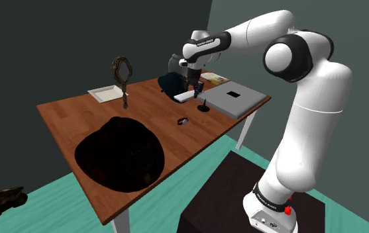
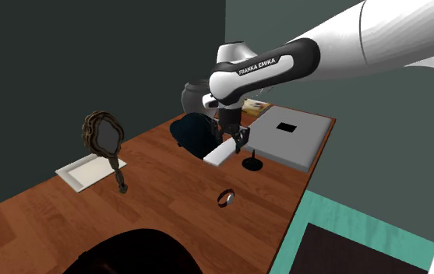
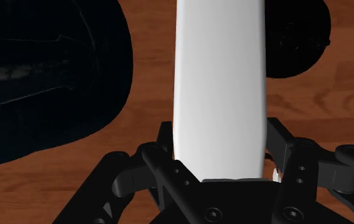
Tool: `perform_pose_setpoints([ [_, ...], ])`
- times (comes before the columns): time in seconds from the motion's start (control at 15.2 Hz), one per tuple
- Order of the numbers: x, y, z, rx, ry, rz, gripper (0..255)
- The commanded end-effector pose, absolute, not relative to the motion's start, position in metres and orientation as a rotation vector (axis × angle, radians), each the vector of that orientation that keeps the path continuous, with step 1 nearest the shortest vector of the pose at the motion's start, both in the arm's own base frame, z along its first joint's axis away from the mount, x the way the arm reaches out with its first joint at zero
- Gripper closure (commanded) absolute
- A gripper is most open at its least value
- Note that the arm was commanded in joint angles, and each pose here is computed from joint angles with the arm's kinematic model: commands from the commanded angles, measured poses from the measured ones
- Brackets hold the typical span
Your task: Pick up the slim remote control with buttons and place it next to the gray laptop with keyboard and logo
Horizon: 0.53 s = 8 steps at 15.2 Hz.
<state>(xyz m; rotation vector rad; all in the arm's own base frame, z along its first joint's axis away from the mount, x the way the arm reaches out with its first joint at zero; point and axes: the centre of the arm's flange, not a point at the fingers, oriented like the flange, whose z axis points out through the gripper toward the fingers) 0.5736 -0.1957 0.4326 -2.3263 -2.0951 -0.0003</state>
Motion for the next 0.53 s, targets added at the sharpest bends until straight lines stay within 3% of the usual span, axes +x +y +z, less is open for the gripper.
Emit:
perform_pose_setpoints([
  [0.0, 0.565, -0.217, 0.435, -2.325, -2.097, -0.001, 255],
  [0.46, 0.555, -0.244, 0.409, -2.325, -2.097, -0.001, 255],
])
